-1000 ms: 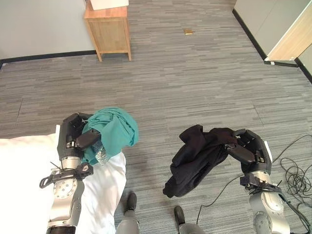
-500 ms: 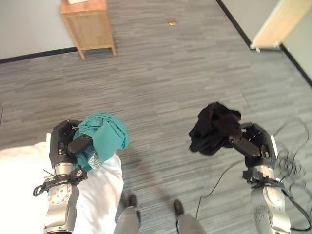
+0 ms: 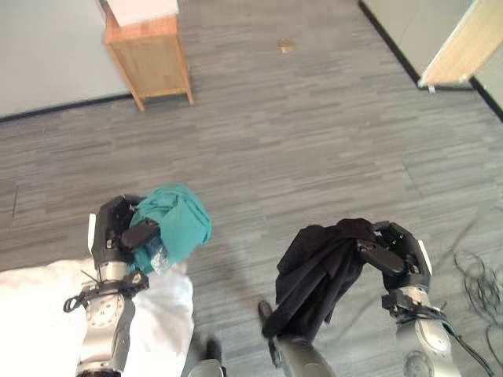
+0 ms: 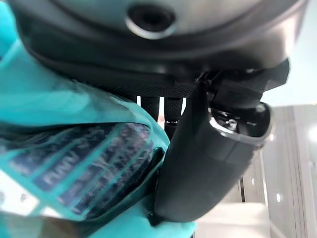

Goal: Pick up bed clothes into laundry basket.

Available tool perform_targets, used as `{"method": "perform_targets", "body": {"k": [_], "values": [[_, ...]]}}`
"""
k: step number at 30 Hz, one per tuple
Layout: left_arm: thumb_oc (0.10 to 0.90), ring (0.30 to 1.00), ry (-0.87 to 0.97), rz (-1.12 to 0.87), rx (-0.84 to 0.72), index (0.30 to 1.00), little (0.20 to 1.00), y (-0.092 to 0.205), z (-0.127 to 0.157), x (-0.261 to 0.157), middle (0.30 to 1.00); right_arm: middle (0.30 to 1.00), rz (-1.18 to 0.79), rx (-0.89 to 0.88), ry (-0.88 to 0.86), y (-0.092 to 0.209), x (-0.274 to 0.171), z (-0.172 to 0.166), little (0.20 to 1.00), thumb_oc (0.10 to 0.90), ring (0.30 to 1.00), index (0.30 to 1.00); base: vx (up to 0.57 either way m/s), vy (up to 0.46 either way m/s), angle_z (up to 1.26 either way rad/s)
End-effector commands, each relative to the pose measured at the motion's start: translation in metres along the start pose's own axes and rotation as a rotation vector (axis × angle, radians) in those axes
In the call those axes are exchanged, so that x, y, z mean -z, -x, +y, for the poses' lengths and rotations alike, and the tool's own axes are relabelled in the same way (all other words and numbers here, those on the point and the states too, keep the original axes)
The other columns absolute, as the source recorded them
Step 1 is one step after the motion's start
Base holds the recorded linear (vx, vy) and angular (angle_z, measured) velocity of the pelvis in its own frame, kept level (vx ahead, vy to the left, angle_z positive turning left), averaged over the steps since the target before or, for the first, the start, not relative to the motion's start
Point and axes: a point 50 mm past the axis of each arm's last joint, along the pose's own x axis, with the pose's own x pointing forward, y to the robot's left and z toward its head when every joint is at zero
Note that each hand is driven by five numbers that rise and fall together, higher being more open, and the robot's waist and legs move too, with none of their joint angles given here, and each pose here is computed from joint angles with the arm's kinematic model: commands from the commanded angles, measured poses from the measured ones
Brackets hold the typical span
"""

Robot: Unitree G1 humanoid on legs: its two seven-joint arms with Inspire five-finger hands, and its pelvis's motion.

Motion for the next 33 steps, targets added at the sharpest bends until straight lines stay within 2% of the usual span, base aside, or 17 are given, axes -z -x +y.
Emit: {"method": "perform_targets", "body": {"k": [1,8,11,16,21,33], "values": [[0.4,0.3,0.041,-0.335,0.086,0.3,0.3,-0.022,-0.01,-0.068,0.3,0.3,-0.422,0.011,0.026,-0.025,-0.083,-0.003,0.3,0.4,0.3,0.3,0.48,-0.188,-0.06],[0.4,0.3,0.065,-0.259,0.066,0.3,0.3,-0.012,-0.006,-0.046,0.3,0.3,-0.439,-0.019,0.116,-0.029,-0.09,0.003,0.3,0.4,0.3,0.3,0.59,-0.081,-0.15],[0.4,0.3,0.033,-0.277,0.043,0.3,0.3,-0.013,-0.002,-0.05,0.3,0.3,-0.406,-0.004,0.156,-0.03,-0.084,0.001,0.3,0.4,0.3,0.3,1.02,-0.053,-0.52],[0.4,0.3,-0.025,-0.268,0.01,0.3,0.3,-0.006,0.007,-0.049,0.3,0.3,-0.328,0.013,0.223,-0.014,-0.069,-0.009,0.3,0.4,0.3,0.3,0.76,0.032,-0.3],[0.4,0.3,-0.044,-0.306,-0.001,0.3,0.3,-0.012,0.013,-0.06,0.3,0.3,-0.252,0.057,0.099,-0.004,-0.046,-0.018,0.3,0.4,0.3,0.3,0.63,-0.049,0.51],[0.4,0.3,-0.024,-0.331,0.065,0.3,0.3,-0.023,-0.003,-0.064,0.3,0.3,-0.253,0.136,0.055,0.008,-0.049,-0.045,0.3,0.4,0.3,0.3,0.58,-0.307,0.91]]}}
